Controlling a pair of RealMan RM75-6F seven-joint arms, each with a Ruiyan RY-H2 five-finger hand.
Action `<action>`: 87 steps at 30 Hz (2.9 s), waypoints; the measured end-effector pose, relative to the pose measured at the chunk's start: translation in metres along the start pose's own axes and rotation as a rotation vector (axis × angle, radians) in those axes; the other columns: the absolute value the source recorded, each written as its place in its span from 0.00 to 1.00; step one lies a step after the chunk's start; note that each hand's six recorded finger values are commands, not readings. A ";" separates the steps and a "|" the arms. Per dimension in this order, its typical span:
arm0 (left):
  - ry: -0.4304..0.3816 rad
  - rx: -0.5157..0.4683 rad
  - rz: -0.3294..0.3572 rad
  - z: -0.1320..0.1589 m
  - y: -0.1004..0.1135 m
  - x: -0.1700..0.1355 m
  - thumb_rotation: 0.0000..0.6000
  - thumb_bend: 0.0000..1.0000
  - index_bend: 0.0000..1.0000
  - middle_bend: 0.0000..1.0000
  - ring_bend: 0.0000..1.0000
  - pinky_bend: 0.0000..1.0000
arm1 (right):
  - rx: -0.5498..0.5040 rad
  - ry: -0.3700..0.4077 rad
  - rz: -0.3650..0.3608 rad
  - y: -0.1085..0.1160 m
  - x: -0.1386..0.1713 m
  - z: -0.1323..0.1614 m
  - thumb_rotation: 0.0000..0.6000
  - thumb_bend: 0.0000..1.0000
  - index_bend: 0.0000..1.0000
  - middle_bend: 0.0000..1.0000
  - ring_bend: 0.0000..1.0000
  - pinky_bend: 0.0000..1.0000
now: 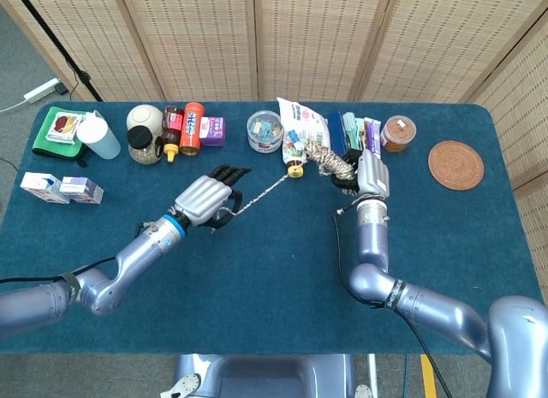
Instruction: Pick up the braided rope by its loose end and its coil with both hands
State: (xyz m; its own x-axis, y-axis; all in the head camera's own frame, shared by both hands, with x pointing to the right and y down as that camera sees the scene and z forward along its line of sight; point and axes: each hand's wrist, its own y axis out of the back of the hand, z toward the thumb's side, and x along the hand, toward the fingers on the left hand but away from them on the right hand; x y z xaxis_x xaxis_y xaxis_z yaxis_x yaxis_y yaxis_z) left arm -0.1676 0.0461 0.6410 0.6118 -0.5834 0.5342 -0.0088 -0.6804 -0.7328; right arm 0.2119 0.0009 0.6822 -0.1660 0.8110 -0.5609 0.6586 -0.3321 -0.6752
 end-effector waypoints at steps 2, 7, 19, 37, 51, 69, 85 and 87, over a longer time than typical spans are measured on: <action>-0.019 0.014 -0.002 0.005 0.000 -0.004 1.00 0.50 0.62 0.00 0.00 0.00 | 0.012 -0.015 -0.005 -0.001 -0.003 -0.004 1.00 0.64 0.67 0.64 0.54 0.77; -0.045 0.024 0.001 0.014 0.003 -0.010 1.00 0.50 0.62 0.00 0.00 0.00 | 0.056 -0.024 -0.017 -0.002 -0.006 -0.010 1.00 0.64 0.67 0.64 0.54 0.77; -0.060 -0.007 0.007 0.032 0.014 -0.004 1.00 0.49 0.62 0.00 0.00 0.00 | 0.179 0.012 -0.002 -0.014 0.000 -0.010 1.00 0.64 0.68 0.64 0.54 0.77; -0.120 -0.150 0.072 0.084 0.049 0.015 1.00 0.49 0.62 0.00 0.00 0.00 | 0.343 0.106 0.065 -0.043 0.020 -0.007 1.00 0.64 0.68 0.64 0.54 0.77; -0.041 -0.356 0.185 0.079 0.085 0.047 1.00 0.49 0.62 0.00 0.00 0.00 | 0.365 0.228 0.254 -0.061 0.051 -0.004 1.00 0.64 0.69 0.64 0.54 0.77; 0.143 -0.372 0.179 0.029 0.055 0.080 1.00 0.49 0.62 0.00 0.00 0.00 | 0.113 0.404 0.622 -0.060 0.102 0.027 1.00 0.64 0.69 0.64 0.54 0.76; 0.188 -0.331 0.120 0.008 0.022 0.080 1.00 0.49 0.57 0.00 0.00 0.00 | -0.082 0.469 0.603 -0.029 0.104 0.055 1.00 0.64 0.69 0.64 0.54 0.76; 0.189 -0.333 0.117 0.007 0.020 0.080 1.00 0.49 0.54 0.00 0.00 0.00 | -0.087 0.470 0.601 -0.028 0.103 0.055 1.00 0.64 0.69 0.64 0.54 0.76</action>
State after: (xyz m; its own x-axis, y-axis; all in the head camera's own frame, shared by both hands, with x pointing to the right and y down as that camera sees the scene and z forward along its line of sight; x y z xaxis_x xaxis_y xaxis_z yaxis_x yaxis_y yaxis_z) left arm -0.1134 -0.0106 0.6659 0.4358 -0.7155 0.5460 -0.3450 -0.6931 -0.6330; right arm 0.1357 0.0675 0.6167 0.5552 0.6292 -0.5439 0.5960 -0.7571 -0.2675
